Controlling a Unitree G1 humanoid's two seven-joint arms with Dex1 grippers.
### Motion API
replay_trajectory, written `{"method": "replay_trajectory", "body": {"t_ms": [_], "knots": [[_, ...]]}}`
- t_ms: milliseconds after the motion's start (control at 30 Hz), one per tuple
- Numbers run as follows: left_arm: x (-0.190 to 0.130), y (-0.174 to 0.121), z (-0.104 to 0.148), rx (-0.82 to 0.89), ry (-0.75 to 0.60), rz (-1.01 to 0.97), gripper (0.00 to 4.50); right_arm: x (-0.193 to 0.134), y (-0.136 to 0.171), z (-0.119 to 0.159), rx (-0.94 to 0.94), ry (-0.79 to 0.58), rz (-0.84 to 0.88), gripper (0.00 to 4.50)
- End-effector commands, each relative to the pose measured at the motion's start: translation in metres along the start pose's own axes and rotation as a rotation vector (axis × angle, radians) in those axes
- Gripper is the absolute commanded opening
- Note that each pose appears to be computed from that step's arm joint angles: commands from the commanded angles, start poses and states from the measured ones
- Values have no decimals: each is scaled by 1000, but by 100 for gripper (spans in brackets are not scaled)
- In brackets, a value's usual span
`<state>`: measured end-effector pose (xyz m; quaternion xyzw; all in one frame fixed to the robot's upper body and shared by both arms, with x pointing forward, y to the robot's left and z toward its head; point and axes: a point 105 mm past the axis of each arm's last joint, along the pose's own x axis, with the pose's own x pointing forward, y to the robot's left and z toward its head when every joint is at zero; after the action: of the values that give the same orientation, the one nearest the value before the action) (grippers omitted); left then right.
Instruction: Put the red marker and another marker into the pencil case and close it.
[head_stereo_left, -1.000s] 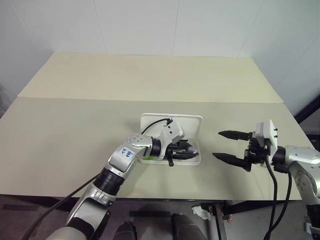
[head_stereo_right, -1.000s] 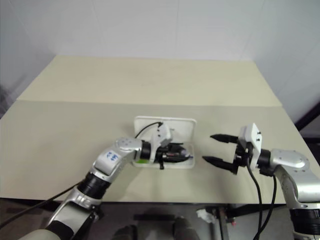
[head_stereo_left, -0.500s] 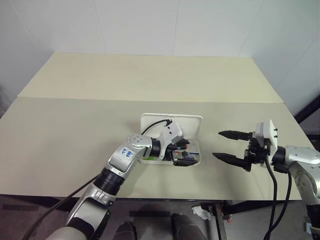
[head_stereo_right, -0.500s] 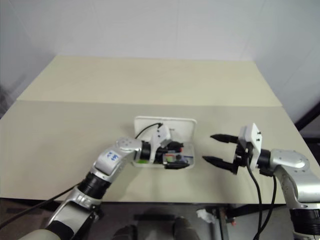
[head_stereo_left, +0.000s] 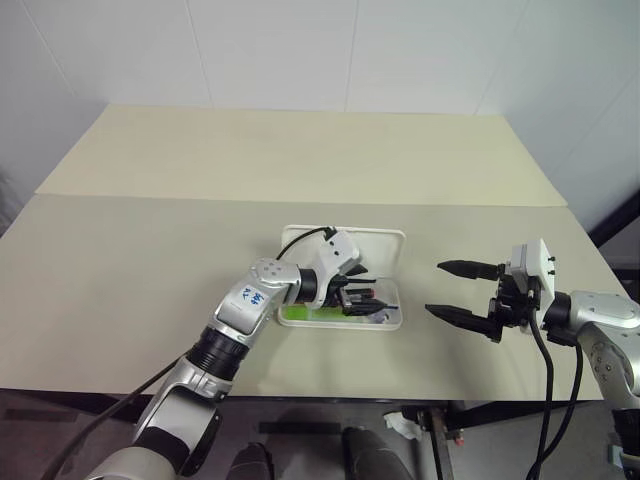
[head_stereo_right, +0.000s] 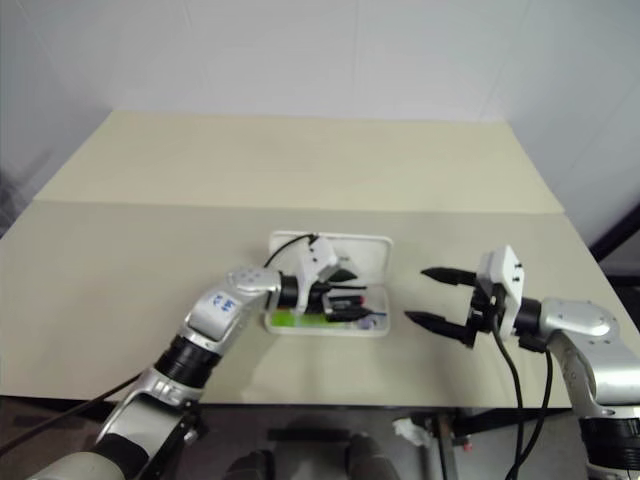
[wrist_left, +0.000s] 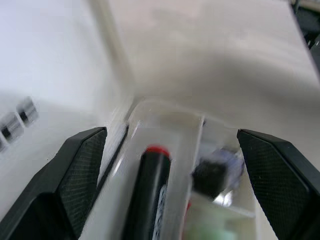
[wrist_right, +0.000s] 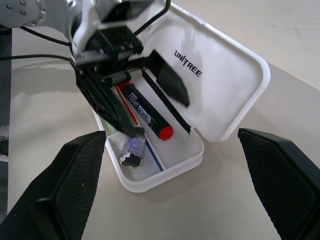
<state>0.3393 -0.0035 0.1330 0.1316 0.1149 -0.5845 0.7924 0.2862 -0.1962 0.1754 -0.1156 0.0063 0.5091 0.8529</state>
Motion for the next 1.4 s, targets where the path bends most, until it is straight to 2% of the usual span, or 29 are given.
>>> {"method": "replay_trajectory", "body": {"t_ms": [33,233,567,867,1133,1400], "knots": [[5,-5,10,43,-15,-27,447,-1,-3,11,-42,-32,-8,450],[12,-12,2,65,16,-52,447,-1,-3,11,-43,-36,-10,450],[8,-9,27,105,-43,-28,447,1,-2,10,-42,-41,-8,450],[-2,-26,33,97,-76,-65,447,6,2,7,-34,-36,18,450],[-42,-29,50,65,-204,-94,447,26,16,-5,7,-27,55,450],[-95,-10,49,55,-203,-18,447,42,26,-14,37,-15,102,450]]}}
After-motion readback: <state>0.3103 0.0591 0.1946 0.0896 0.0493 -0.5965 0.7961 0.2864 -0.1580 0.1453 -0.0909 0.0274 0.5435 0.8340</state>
